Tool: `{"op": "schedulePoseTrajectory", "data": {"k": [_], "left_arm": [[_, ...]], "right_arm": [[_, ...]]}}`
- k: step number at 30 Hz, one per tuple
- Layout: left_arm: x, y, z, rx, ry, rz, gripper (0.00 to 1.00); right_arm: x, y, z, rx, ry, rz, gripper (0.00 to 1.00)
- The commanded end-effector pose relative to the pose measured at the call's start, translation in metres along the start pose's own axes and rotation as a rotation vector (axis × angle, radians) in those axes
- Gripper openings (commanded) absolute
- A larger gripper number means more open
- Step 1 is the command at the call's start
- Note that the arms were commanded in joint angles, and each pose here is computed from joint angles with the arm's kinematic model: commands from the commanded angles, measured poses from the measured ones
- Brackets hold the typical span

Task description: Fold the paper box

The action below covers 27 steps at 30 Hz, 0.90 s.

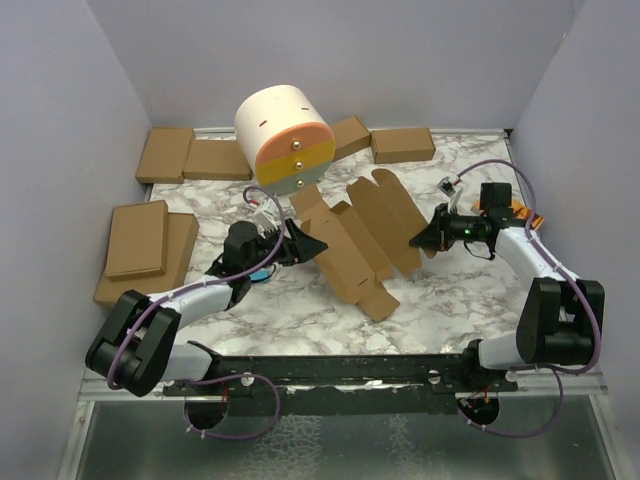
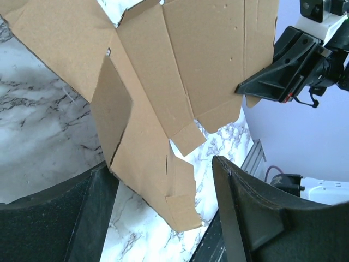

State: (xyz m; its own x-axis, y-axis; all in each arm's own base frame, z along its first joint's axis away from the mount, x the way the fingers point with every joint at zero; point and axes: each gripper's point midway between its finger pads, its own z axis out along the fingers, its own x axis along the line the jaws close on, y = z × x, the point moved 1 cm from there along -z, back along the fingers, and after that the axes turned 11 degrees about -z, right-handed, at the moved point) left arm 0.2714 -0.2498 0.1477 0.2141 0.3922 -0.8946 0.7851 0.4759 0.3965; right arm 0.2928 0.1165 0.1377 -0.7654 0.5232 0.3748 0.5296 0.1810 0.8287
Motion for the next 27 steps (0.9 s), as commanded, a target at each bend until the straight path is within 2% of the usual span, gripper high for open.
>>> {"op": "schedulePoseTrajectory", "data": {"k": [1,5,8,14,20,22,26,27], "left_arm": [[-0.006,0.001,-0.011,0.005,-0.039,0.021,0.68],[-0.011,0.003,-0.013,0.007,-0.079,0.014,0.51],[-0.015,0.004,-0.014,0.015,-0.098,0.019,0.51],[-0.018,0.005,-0.021,0.023,-0.116,0.041,0.59],[-0.027,0.002,-0.027,0.030,-0.189,0.051,0.58],[-0.031,0.000,-0.027,0.040,-0.219,0.048,0.54],[-0.036,-0.001,-0.027,0.057,-0.260,0.048,0.40],[-0.035,-0.001,-0.027,0.056,-0.258,0.049,0.30]], "right_arm": [[0.001,0.010,-0.001,-0.058,0.059,0.019,0.01],[0.002,0.012,-0.003,-0.076,0.080,0.037,0.01],[0.003,0.013,-0.005,-0.088,0.086,0.044,0.01],[0.001,0.014,-0.008,-0.108,0.092,0.061,0.01],[0.000,0.013,-0.009,-0.110,0.096,0.071,0.01],[0.000,0.013,-0.009,-0.112,0.099,0.069,0.01],[0.002,0.014,-0.009,-0.115,0.105,0.068,0.01],[0.001,0.014,-0.010,-0.116,0.105,0.067,0.01]]}}
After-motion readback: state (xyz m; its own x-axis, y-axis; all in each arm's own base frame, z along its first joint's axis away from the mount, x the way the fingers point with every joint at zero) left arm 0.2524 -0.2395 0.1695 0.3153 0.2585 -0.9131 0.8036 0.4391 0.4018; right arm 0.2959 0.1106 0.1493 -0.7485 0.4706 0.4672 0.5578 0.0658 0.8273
